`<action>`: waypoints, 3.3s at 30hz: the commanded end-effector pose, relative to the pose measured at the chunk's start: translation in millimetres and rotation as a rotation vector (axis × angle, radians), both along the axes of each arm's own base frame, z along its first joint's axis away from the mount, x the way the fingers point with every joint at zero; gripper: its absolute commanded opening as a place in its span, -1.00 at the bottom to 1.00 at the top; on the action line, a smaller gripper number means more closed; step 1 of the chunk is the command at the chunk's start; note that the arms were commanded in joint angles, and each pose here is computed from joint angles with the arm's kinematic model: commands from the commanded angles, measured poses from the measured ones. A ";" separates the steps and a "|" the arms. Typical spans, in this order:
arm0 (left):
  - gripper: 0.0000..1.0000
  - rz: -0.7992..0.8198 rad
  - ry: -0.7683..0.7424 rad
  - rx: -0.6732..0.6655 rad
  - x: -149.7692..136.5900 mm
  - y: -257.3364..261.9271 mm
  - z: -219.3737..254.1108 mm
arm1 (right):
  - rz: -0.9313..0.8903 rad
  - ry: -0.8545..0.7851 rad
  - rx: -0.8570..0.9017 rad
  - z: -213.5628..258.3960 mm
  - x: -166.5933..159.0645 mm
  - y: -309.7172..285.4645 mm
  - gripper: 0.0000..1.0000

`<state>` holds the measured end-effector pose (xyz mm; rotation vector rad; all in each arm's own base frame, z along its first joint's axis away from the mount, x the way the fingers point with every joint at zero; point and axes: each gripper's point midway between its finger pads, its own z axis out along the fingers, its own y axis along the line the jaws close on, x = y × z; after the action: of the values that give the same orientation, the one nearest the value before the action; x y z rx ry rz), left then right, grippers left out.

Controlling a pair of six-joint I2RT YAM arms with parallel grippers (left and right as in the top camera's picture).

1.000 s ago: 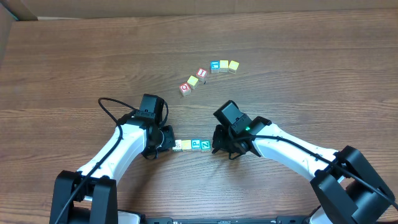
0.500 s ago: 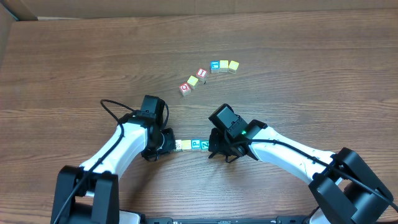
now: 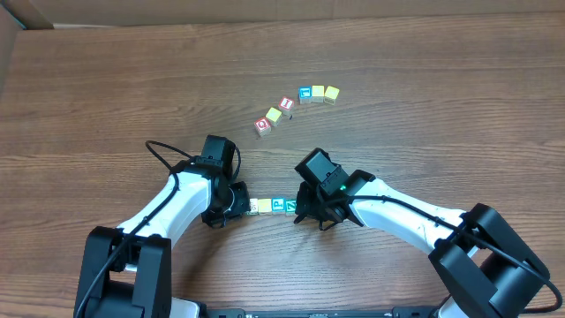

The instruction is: Flip 4 blocks

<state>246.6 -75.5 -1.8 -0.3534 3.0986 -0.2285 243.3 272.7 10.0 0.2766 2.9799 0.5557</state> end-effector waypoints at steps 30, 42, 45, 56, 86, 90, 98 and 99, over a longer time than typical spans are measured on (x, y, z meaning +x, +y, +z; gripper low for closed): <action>-0.92 -0.104 -0.015 -0.026 9.6 -7.7 13.0 | -0.039 0.050 0.036 -6.8 -4.7 6.9 -0.92; -0.92 -0.106 0.004 -0.027 6.2 -7.8 15.2 | -0.045 0.044 0.048 -5.5 -2.5 9.4 -0.92; -0.92 -0.107 -0.001 -0.027 7.2 -8.0 15.3 | -0.038 0.056 0.060 -4.9 -4.8 11.4 -0.92; -0.92 -0.146 -0.022 -0.039 13.4 -11.1 11.6 | -0.060 0.078 0.065 -5.1 -7.2 11.4 -0.92; -0.92 -0.212 -0.104 -0.041 58.0 -20.3 16.1 | -0.174 0.163 0.098 -3.8 -17.6 19.8 -0.84; -0.92 -0.213 -0.124 -0.043 63.1 -21.4 16.0 | -0.215 0.187 0.102 -3.8 -21.9 23.3 -0.78; -0.92 -0.214 -0.169 -0.048 73.8 -23.8 18.0 | -0.311 0.229 0.105 -4.1 -29.1 29.1 -0.74; -0.92 -0.214 -0.175 -0.049 75.2 -24.1 18.3 | -0.317 0.230 0.107 -3.9 -29.5 30.0 -0.74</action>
<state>315.4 -93.5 14.3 -0.0458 2.9754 -0.2902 218.2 300.3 9.2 0.7551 3.0331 0.6914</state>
